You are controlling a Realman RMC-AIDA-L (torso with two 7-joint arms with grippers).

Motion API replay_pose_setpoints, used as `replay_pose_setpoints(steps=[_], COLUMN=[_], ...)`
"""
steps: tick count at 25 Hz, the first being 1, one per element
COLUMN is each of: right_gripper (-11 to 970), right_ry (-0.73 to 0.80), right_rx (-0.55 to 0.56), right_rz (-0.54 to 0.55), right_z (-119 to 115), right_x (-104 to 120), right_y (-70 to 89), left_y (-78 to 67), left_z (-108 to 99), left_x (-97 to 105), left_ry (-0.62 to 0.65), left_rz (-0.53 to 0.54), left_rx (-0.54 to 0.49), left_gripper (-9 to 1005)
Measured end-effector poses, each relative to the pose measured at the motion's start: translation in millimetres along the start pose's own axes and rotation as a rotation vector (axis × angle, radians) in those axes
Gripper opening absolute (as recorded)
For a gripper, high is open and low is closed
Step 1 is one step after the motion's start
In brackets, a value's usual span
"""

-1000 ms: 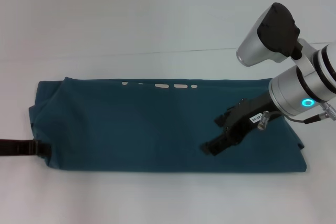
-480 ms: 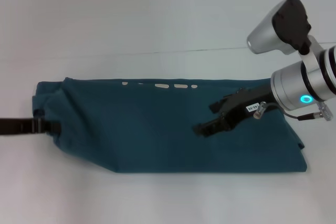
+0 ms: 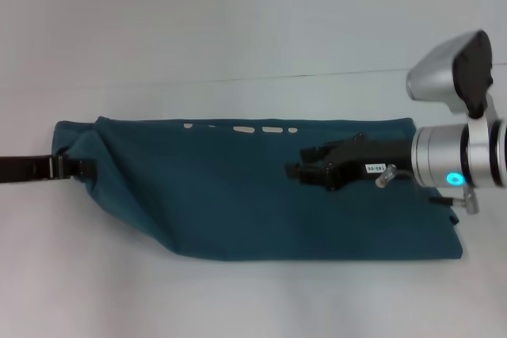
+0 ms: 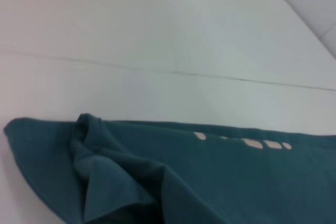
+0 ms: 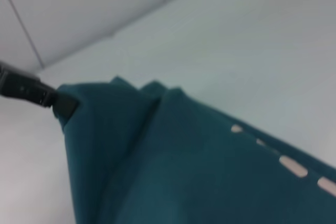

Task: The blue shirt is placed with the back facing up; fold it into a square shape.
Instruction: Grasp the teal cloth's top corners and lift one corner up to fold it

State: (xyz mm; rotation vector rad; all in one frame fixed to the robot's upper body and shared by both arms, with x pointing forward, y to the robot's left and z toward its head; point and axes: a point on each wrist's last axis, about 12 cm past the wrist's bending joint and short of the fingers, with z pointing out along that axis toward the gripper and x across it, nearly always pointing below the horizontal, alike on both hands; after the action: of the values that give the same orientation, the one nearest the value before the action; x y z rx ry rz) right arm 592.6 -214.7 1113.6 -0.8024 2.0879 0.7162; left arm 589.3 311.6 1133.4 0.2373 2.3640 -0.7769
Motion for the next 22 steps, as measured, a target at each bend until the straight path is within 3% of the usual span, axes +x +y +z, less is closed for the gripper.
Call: replay_pose_setpoints(steps=[4, 7, 12, 17, 22], right_gripper=[582, 328, 91, -1, -1], right_ry=[-0.097, -0.139, -0.233, -0.263, -0.262], right_rx=[0.029, 0.049, 0.087, 0.136, 0.157], right_rz=[-0.014, -0.035, -0.042, -0.032, -0.042], right_z=[4, 9, 17, 31, 45], right_x=[20, 34, 55, 64, 58], right_y=[-0.2, -0.3, -2.7, -3.1, -0.2], left_y=[-1.5, -1.3, -5.7, -14.0, -24.1], left_z=[-3, -6, -10, -16, -20], left_x=[-8, -14, -27, -47, -64], left_ry=[-0.018, -0.033, -0.046, -0.089, -0.123], left_rz=[0.007, 0.006, 0.021, 0.032, 0.049], left_rx=[0.014, 0.019, 0.039, 0.097, 0.152], left_gripper=[63, 63, 63, 62, 62])
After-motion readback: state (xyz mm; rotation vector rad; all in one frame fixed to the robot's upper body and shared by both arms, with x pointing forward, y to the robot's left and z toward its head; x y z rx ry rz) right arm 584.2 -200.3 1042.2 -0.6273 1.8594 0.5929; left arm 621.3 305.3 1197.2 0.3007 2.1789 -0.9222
